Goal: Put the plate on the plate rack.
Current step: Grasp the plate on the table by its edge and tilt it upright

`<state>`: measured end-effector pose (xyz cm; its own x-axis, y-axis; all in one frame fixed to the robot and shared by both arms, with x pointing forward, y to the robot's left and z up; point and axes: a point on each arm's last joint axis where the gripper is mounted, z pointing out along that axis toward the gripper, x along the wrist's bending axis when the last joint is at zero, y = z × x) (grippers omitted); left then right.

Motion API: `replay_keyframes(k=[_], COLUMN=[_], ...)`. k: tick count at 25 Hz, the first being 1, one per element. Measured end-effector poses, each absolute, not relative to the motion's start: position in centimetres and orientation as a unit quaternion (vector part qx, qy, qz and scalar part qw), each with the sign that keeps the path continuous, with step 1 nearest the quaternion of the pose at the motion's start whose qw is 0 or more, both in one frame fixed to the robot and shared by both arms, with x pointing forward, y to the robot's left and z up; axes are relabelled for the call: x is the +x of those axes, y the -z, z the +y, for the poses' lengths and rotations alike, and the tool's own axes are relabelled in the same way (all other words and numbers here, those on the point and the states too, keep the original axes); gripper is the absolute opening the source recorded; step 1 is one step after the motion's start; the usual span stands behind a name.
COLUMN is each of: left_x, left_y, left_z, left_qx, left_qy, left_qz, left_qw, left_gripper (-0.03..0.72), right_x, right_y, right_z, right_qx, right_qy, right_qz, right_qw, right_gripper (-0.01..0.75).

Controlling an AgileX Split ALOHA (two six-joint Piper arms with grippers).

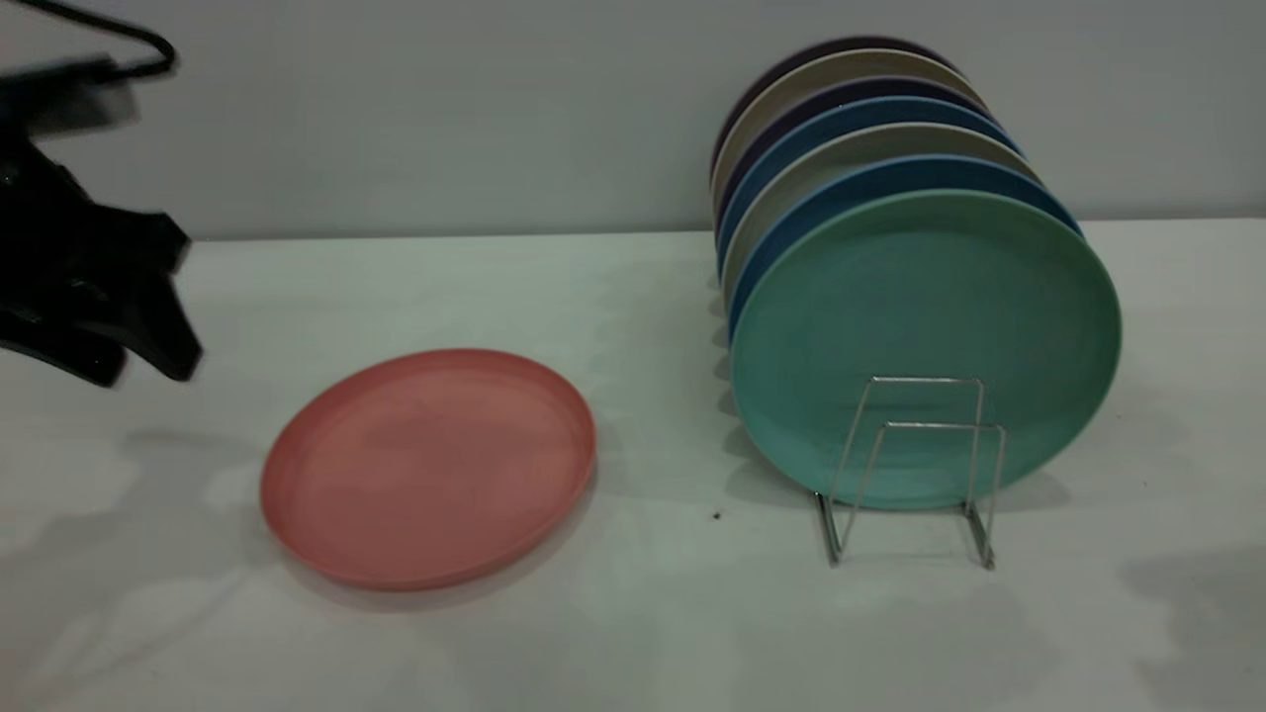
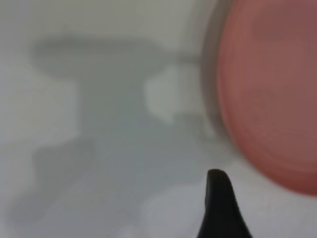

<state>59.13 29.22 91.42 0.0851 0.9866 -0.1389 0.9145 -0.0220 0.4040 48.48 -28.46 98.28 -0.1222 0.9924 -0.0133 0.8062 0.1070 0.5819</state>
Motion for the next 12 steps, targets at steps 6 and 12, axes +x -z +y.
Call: replay_keyframes(k=[6,12], left_x=[61.2,62.4], left_y=[-88.4,-86.1], left_z=[28.9,28.9], left_qx=[0.705,0.703], left_qy=[-0.064,-0.054], left_qz=[0.677,0.682], left_qw=[0.204,0.194], left_gripper=[0.500,0.500], right_x=[49.3,49.6], right_y=[-97.0,-96.8], right_z=[-28.4,-28.5], right_qx=[0.631,0.630], right_qy=[-0.214,-0.219], right_qz=[0.719,0.716], right_qw=[0.199,0.206], right_gripper=[0.492,0.492])
